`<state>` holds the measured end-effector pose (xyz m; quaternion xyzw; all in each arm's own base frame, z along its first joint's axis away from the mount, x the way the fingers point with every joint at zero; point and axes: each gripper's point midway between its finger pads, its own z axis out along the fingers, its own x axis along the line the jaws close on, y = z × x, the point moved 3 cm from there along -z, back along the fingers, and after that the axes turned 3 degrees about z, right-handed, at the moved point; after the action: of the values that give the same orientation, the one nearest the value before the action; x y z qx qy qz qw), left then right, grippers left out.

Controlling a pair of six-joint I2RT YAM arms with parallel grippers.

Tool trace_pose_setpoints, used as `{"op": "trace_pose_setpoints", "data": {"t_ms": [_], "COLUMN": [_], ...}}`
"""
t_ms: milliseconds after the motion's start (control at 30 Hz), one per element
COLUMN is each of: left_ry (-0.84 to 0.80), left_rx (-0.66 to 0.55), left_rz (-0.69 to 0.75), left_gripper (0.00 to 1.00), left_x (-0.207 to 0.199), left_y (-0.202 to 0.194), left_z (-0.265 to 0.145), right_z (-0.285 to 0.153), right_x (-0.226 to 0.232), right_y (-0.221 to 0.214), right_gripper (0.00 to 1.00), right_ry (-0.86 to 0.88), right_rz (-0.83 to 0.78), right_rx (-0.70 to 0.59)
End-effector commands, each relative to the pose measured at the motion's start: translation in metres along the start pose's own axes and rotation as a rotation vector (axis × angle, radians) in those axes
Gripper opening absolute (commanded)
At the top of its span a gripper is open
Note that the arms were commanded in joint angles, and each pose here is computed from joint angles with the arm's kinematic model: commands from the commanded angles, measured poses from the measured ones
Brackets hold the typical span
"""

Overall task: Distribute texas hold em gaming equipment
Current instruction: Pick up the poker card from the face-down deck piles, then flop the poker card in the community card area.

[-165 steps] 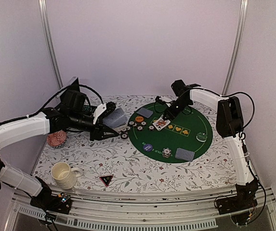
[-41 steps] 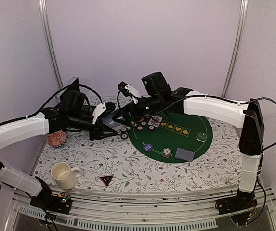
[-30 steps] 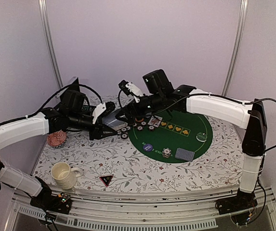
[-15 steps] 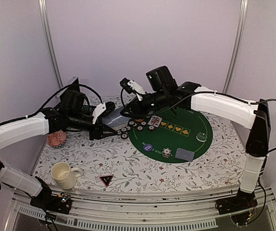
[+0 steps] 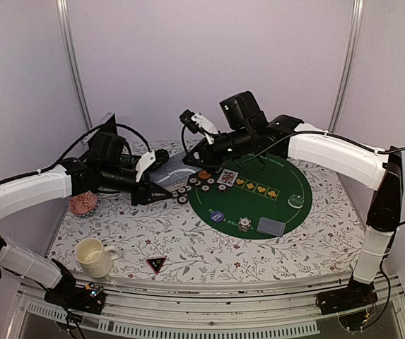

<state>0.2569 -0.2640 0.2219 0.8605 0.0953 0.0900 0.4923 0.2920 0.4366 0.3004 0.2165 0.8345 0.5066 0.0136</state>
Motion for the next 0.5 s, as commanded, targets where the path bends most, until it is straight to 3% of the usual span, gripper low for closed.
{"op": "trace_pose_setpoints", "data": {"t_ms": [0, 467], "left_ry": [-0.005, -0.005], "left_rx": [-0.027, -0.027], "left_rz": [0.022, 0.021], "left_gripper": [0.19, 0.19], "left_x": [-0.001, -0.001], "left_y": [0.006, 0.006], "left_z": [-0.002, -0.002], "right_z": [-0.022, -0.069], "right_x": [-0.002, 0.015], "right_y": [0.009, 0.039], "right_gripper": [0.02, 0.01], "right_ry": [-0.053, -0.034], "right_rz": [-0.01, -0.059], "right_rx": [-0.012, -0.106]}}
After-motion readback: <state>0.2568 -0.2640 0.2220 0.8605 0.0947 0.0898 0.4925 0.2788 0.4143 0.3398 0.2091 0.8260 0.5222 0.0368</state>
